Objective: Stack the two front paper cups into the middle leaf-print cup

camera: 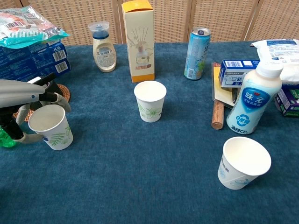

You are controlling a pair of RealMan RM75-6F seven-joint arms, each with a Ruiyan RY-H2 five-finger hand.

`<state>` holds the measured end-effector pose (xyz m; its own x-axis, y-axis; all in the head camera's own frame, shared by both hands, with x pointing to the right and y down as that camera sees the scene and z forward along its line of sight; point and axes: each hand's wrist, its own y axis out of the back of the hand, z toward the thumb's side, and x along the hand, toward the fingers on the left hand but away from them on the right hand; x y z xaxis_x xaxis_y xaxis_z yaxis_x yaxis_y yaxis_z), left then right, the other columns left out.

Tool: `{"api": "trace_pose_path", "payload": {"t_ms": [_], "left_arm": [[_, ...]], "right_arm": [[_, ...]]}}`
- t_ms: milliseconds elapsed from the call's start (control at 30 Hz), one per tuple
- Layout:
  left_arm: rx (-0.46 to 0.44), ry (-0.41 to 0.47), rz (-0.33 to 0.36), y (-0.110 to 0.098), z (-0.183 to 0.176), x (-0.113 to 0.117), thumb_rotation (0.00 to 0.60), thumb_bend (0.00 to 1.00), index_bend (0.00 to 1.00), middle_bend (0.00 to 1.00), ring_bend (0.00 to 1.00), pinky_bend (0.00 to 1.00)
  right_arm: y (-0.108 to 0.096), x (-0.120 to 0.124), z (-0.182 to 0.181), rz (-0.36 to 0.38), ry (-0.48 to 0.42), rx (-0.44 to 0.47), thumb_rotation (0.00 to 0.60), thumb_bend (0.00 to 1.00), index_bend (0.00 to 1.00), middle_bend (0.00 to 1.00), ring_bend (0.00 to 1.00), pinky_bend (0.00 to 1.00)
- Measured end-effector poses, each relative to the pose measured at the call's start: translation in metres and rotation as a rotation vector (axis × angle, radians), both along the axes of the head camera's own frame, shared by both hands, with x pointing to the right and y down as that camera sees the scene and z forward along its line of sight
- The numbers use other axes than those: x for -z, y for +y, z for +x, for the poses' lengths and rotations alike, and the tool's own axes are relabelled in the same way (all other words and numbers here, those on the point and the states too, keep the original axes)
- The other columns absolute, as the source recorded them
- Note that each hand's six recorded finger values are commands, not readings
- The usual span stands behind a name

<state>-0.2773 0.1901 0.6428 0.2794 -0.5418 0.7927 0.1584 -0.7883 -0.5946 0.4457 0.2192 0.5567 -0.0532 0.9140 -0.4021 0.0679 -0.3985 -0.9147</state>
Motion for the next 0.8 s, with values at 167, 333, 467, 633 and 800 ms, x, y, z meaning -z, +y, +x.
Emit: {"api": "trace_pose_path", "payload": {"t_ms": [167, 333, 467, 633, 800], "left_arm": [[-0.007, -0.008, 0.015, -0.0001, -0.001, 0.0005, 0.6, 0.4, 0.2, 0.24, 0.26, 0.54], [-0.01, -0.014, 0.019, 0.0008, -0.0014, -0.0005, 0.6, 0.41, 0.2, 0.24, 0.26, 0.54], [-0.012, -0.014, 0.021, 0.0013, -0.0003, -0.0007, 0.6, 0.45, 0.2, 0.24, 0.26, 0.54], [-0.016, -0.017, 0.028, 0.0013, 0.0008, 0.0, 0.6, 0.48, 0.2, 0.24, 0.26, 0.54], [-0.017, -0.01, 0.033, 0.0011, 0.003, 0.0022, 0.6, 0.48, 0.2, 0.24, 0.26, 0.54]], "right_arm": [[0.0, -0.0003, 0.0001, -0.001, -0.002, -0.002, 0.6, 0.14, 0.0, 0.0, 0.0, 0.0], [0.0002, -0.0002, 0.0002, -0.002, -0.002, -0.002, 0.6, 0.14, 0.0, 0.0, 0.0, 0.0], [0.0, -0.0003, 0.0007, -0.002, -0.002, -0.004, 0.6, 0.14, 0.0, 0.0, 0.0, 0.0], [-0.0001, -0.0004, 0.0007, -0.003, -0.004, -0.005, 0.6, 0.14, 0.0, 0.0, 0.0, 0.0], [-0.0002, -0.0001, 0.0006, -0.003, -0.006, -0.005, 0.6, 0.14, 0.0, 0.0, 0.0, 0.0]]}}
